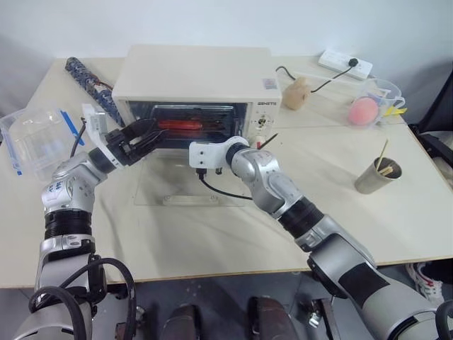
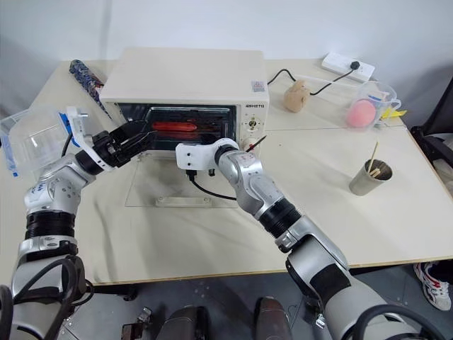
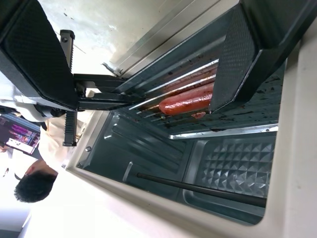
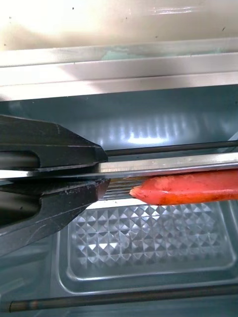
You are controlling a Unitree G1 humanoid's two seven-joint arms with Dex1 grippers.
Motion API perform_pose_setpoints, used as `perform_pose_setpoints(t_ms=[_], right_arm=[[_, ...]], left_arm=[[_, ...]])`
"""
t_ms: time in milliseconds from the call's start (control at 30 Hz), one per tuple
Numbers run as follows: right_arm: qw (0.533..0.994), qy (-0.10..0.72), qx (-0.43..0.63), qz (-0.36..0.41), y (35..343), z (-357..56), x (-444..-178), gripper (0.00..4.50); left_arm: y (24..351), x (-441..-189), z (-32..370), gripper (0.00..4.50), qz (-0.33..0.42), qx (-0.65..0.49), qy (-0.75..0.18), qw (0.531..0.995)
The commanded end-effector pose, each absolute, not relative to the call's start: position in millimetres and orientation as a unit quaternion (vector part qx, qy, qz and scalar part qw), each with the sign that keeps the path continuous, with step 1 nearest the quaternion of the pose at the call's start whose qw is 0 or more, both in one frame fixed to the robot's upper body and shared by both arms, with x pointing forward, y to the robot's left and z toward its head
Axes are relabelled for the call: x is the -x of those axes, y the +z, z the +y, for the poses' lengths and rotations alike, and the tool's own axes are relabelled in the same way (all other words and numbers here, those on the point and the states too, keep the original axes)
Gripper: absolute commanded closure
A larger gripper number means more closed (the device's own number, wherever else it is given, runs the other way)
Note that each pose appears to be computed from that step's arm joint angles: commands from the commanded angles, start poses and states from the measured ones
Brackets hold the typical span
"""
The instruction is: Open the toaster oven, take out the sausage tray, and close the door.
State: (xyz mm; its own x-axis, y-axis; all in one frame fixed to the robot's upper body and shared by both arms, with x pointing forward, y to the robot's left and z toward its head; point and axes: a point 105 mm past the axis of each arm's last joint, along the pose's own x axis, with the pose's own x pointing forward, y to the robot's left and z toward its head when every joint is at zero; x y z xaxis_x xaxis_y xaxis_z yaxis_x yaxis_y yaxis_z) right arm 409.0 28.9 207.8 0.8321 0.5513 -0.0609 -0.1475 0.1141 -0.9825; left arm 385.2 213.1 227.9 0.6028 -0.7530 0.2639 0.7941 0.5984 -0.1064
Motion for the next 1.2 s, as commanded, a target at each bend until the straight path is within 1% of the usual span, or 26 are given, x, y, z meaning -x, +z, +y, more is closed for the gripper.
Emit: perform_pose_setpoints(t_ms=[33, 433, 600, 733, 1033, 1200], right_arm=[[0.722, 0.229, 0.613, -0.226, 232.9, 35.1, -393.9, 4.47], [0.684, 0.235, 0.637, -0.267, 220.7, 28.0, -368.7, 4.47], [0.672, 0.238, 0.642, -0.283, 211.3, 20.1, -355.2, 4.47], [0.665, 0.238, 0.646, -0.289, 207.1, 16.8, -351.2, 4.47], [0.658, 0.247, 0.646, -0.299, 198.3, 9.2, -337.4, 4.47], [0.655, 0.249, 0.643, -0.309, 200.4, 2.5, -331.5, 4.47]], left_arm=[[248.1, -386.5, 223.8, 0.00, -0.122, 0.089, -0.419, 0.895], [247.4, -390.6, 224.3, 0.00, -0.120, 0.087, -0.418, 0.896], [246.6, -386.2, 224.9, 0.00, -0.116, 0.086, -0.425, 0.893], [246.4, -383.7, 227.1, 0.00, -0.114, 0.087, -0.426, 0.893], [244.8, -365.9, 235.6, 0.00, -0.087, 0.099, -0.428, 0.894], [235.6, -349.6, 243.1, 0.00, -0.048, 0.104, -0.420, 0.900]])
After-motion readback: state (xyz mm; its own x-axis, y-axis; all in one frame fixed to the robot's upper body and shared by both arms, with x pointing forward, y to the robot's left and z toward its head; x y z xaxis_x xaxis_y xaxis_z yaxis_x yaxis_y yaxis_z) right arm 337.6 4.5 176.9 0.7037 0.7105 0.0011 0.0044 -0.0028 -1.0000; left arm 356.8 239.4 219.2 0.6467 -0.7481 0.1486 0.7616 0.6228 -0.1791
